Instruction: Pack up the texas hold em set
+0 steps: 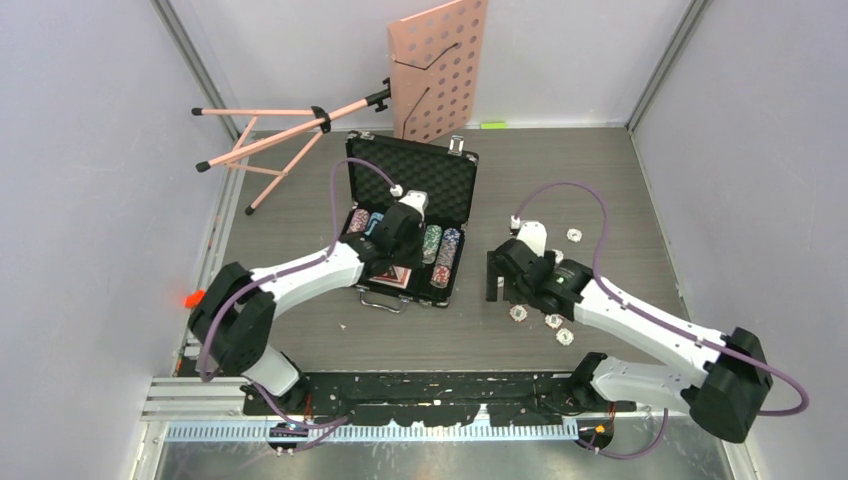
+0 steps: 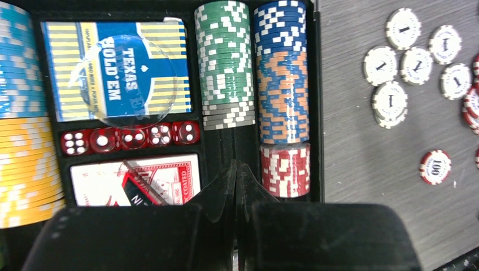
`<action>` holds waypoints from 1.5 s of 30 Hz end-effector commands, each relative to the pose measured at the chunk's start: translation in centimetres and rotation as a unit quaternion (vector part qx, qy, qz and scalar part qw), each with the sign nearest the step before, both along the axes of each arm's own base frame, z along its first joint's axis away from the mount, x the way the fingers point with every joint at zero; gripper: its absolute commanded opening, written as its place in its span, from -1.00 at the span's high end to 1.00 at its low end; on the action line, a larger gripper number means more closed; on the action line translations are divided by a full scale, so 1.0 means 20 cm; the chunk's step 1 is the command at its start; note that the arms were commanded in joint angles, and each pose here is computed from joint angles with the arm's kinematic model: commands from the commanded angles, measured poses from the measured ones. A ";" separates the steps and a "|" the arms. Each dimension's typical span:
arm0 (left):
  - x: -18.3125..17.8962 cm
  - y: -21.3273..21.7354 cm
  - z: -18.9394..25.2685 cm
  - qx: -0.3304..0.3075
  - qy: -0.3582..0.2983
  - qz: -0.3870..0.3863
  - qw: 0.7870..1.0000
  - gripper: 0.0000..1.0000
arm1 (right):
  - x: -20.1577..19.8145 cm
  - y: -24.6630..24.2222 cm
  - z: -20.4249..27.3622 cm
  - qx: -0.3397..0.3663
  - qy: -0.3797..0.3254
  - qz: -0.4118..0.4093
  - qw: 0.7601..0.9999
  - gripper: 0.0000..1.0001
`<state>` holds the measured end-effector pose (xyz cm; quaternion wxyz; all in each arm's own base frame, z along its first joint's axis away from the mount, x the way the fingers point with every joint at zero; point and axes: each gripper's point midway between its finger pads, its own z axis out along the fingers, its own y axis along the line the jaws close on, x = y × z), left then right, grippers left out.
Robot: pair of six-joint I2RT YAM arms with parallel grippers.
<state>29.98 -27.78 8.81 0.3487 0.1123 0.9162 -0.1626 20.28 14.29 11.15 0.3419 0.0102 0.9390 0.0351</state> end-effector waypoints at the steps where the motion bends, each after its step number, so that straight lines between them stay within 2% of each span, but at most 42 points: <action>1: -0.04 0.06 0.14 -0.003 -0.030 -0.010 0.999 1.00 | 0.09 0.05 0.05 -0.005 -0.006 -0.016 1.000 -0.77; 5: -0.08 0.10 0.19 -0.007 -0.043 -0.014 0.999 1.00 | 0.14 0.07 -0.03 0.010 0.032 -0.031 0.999 -0.67; 9: -0.11 0.17 0.24 -0.010 -0.065 -0.007 0.998 1.00 | 0.20 0.12 -0.11 0.042 0.056 -0.038 0.997 -0.69; 11: -0.12 0.21 0.26 -0.017 -0.084 0.002 0.996 0.93 | 0.23 0.12 -0.14 0.046 0.061 -0.043 0.996 -0.71; 15: -0.16 0.29 0.31 -0.028 -0.114 0.010 0.993 0.79 | 0.27 0.12 -0.22 0.031 0.078 -0.049 0.995 -0.69; 18: -0.19 0.33 0.33 -0.028 -0.128 0.014 0.991 0.75 | 0.29 0.12 -0.26 0.025 0.083 -0.050 0.995 -0.57; 22: -0.21 0.38 0.37 -0.038 -0.150 0.020 0.988 0.73 | 0.32 0.11 -0.31 0.015 0.092 -0.055 0.994 -0.48; 37: -0.27 0.43 0.47 -0.060 -0.190 0.012 0.980 0.71 | 0.41 0.07 -0.47 -0.007 0.121 -0.075 0.990 -0.39; 41: -0.27 0.43 0.48 -0.064 -0.195 0.010 0.979 0.70 | 0.41 0.07 -0.52 0.007 0.131 -0.076 0.988 -0.31; 45: -0.27 0.44 0.49 -0.061 -0.197 0.010 0.978 0.70 | 0.39 0.06 -0.54 0.006 0.137 -0.075 0.988 -0.10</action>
